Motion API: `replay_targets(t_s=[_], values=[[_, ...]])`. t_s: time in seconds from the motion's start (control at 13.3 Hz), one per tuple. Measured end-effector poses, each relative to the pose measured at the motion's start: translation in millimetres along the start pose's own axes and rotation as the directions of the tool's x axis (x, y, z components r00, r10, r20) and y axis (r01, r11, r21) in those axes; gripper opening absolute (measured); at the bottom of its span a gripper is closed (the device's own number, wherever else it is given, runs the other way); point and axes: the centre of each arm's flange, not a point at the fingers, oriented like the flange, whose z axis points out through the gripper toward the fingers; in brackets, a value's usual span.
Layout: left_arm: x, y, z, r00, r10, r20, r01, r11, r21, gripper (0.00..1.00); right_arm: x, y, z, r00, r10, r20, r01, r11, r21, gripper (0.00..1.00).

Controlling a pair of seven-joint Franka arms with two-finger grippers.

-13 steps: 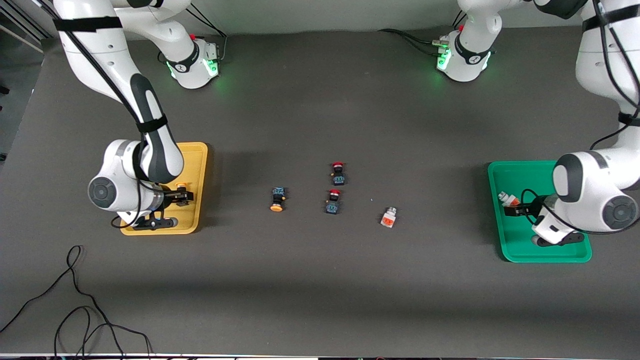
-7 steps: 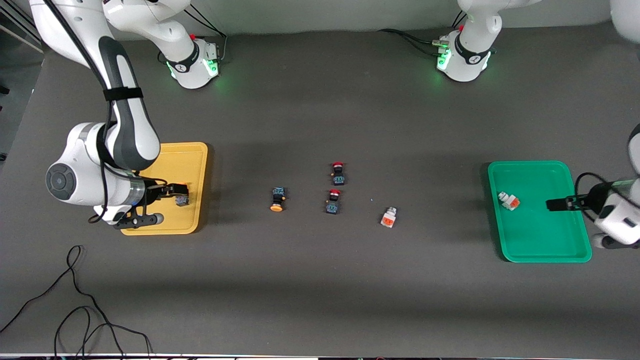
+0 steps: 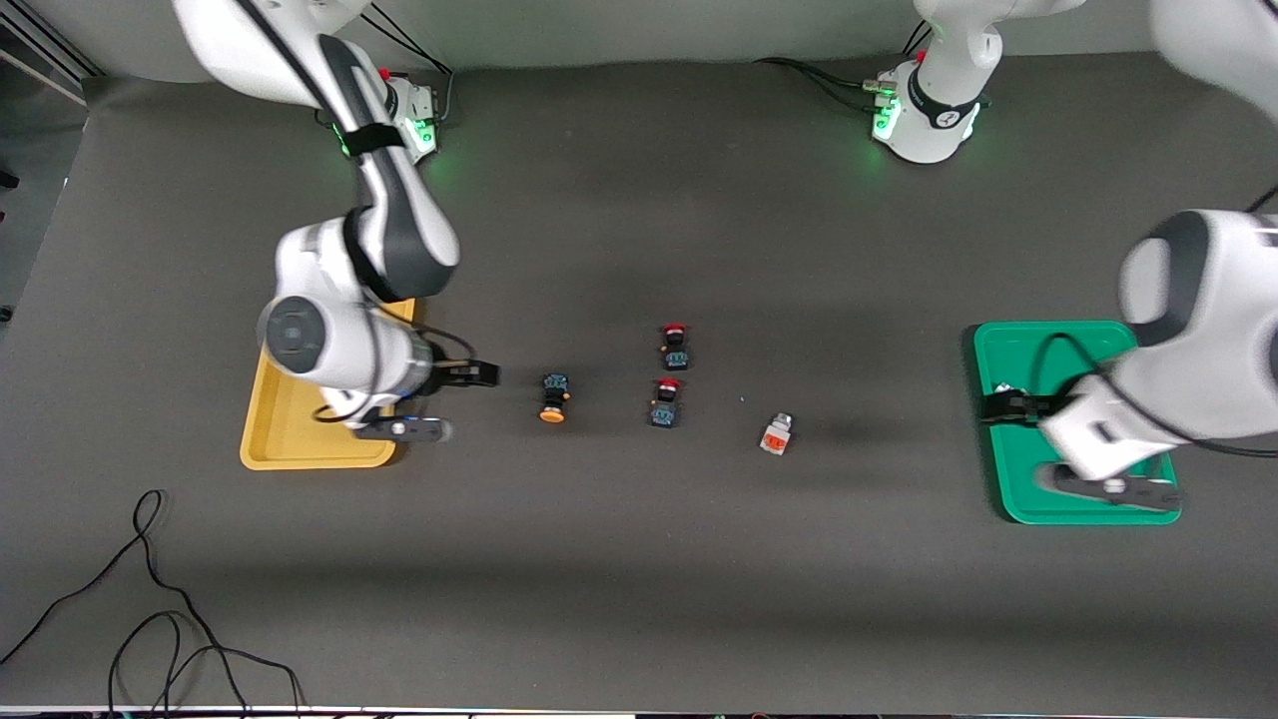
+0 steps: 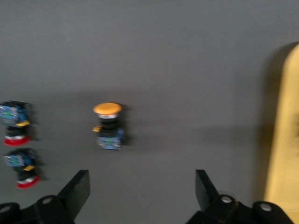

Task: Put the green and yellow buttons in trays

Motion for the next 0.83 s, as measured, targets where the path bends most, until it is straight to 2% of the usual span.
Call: replay_targets(t_s=[0.3,0.6,0.75,0.83], values=[[11.5,117.1,27.8,0.999,-0.014,-0.034,0.014,1.0,-0.003,1.0,11.7,-45.2,57.8,0.999,0.015,-0.048,-0.017,0.999,-0.036,1.0],[11.3,173.4,75.9,0.999,0.029,-0.022,-0.03,1.0,-0.008,1.0,9.4,-65.5,134.3,0.997,0.025,-0.071,-0.03,0.997,-0.065,1.0],[2.4,193.3,112.2,0.998,0.062,-0.024,-0.062,0.998,-0.008,1.0,8.8,-67.1,145.1,0.997,0.026,-0.068,-0.031,0.997,-0.075,1.0],[-2.2,198.8,129.8,0.997,0.072,-0.033,-0.072,0.997,-0.011,1.0,9.0,-66.7,145.3,0.997,0.028,-0.068,-0.033,0.997,-0.075,0.95]])
